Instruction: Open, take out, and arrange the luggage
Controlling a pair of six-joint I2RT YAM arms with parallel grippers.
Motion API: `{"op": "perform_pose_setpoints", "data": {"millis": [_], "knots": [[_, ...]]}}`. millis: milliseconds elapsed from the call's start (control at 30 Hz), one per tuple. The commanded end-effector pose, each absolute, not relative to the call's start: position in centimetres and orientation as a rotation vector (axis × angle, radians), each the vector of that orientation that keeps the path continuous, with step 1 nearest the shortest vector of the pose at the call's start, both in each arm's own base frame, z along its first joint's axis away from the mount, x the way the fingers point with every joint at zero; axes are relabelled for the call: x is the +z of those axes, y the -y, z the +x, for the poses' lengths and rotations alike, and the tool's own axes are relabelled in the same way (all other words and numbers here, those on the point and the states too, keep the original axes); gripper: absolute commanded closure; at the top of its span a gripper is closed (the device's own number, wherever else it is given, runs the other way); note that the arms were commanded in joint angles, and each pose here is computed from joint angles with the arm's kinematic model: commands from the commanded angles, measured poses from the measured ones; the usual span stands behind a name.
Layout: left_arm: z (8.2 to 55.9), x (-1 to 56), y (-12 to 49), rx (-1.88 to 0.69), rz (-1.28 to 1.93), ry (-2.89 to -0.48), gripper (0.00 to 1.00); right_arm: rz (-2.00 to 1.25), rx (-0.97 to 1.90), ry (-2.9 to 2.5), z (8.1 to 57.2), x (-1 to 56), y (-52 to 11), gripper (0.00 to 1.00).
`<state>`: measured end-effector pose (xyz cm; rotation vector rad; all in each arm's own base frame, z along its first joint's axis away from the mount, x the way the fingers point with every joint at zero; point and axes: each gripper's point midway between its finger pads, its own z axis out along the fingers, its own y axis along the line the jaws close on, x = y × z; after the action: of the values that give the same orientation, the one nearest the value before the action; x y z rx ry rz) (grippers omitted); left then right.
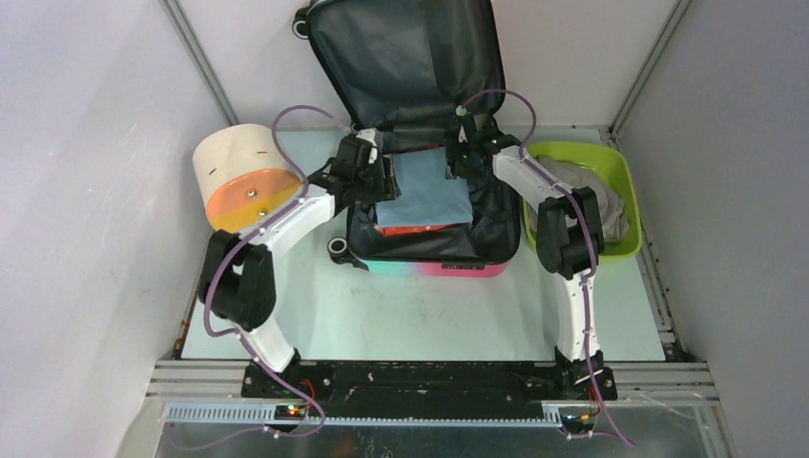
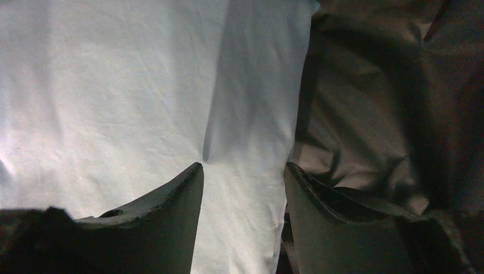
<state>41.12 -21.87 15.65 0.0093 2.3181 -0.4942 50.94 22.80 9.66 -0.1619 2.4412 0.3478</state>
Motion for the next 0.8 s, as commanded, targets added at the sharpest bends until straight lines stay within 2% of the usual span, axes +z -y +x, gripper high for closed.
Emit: {"op": "perform_pose_setpoints", "data": {"millis": [0,133,367,600,767], "knots": [[42.8,15.4,22.3,-0.494,-0.014,-2.298,0.35,-0.219,0.383,-2.423,51.4,10.2,-23.2,0.44],[43.4,13.5,21.4,-0.402,-0.031,-2.329,0.35,-0.23,0.385,-2.426,51.4,9.9,-23.1,0.46],[43.8,11.1,20.8,-0.314,0.032,-2.379,0.29,-0.242,0.385,-2.458,51.1,8.4,-22.9,0.45],[44.0,10.7,21.0,-0.355,0.056,-2.376,0.29,-0.247,0.384,-2.456,51.3,8.2,-22.8,0.45],[43.9,11.2,20.7,-0.367,0.051,-2.369,0.29,-0.254,0.373,-2.451,51.1,8.7,-22.5,0.52]]}}
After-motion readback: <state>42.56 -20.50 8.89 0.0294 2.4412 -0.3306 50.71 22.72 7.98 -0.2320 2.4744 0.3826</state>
